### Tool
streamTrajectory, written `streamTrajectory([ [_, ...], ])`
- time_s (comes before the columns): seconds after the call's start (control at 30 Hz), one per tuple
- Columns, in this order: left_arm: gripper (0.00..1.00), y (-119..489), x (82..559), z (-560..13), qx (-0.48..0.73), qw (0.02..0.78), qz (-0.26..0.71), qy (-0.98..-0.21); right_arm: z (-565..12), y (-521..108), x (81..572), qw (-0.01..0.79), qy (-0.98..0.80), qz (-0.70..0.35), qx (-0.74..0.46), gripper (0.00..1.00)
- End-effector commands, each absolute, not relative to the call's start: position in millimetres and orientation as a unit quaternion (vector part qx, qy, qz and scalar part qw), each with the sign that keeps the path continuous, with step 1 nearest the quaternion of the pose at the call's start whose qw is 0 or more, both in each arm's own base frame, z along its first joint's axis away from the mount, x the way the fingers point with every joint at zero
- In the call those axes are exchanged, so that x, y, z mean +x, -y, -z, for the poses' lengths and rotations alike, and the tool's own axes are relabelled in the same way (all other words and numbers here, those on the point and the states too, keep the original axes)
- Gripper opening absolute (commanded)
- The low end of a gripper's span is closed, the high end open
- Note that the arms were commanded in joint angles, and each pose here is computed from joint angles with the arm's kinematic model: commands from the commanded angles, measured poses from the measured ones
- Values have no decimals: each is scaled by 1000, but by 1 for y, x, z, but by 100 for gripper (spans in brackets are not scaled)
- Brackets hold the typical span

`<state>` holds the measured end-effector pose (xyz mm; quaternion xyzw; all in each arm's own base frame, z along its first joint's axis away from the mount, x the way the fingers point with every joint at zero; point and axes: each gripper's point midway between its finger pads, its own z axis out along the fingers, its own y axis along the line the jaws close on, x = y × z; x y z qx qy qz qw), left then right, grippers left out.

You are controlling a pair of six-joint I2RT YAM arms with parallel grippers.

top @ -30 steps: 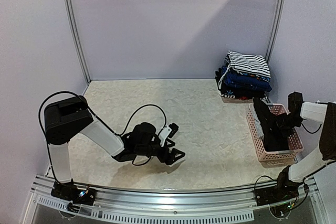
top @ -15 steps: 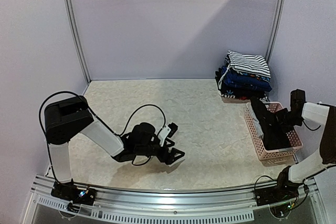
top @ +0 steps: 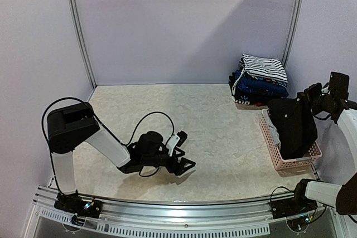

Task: Fold and stack the mixed laundry pile
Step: Pick up the crumpled shirt from the bin, then place the crumpled shirt at the center of the board.

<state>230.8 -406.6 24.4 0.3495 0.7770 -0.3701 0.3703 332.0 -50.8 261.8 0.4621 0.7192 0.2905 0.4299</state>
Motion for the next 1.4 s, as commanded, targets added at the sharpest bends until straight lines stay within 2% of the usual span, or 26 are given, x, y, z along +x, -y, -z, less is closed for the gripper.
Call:
streamTrajectory([
  [0.0,87,404,234,-29,342,375,380,-773,-323,16,344,469,-723,-344,373,0],
  [0.43,86,395,234,-37,341,388,373,-771,-419,-131,381,490,-760,-389,177,0],
  [0.73,86,382,236,-45,336,407,360,-770,-475,-243,383,499,-754,-425,35,0],
  [0.93,86,358,239,-49,318,434,333,-774,-490,-304,393,501,-750,-432,-20,0],
  [1.13,87,319,243,-58,285,469,288,-785,-529,-347,401,530,-710,-461,-58,0],
  [1.2,87,307,241,-59,277,475,276,-788,-528,-358,411,551,-711,-433,-55,0],
  [1.3,87,293,239,-64,267,484,263,-791,-510,-362,429,628,-722,-287,-38,0],
  [1.37,87,286,237,-68,261,491,258,-790,-507,-371,425,647,-717,-251,-64,0],
])
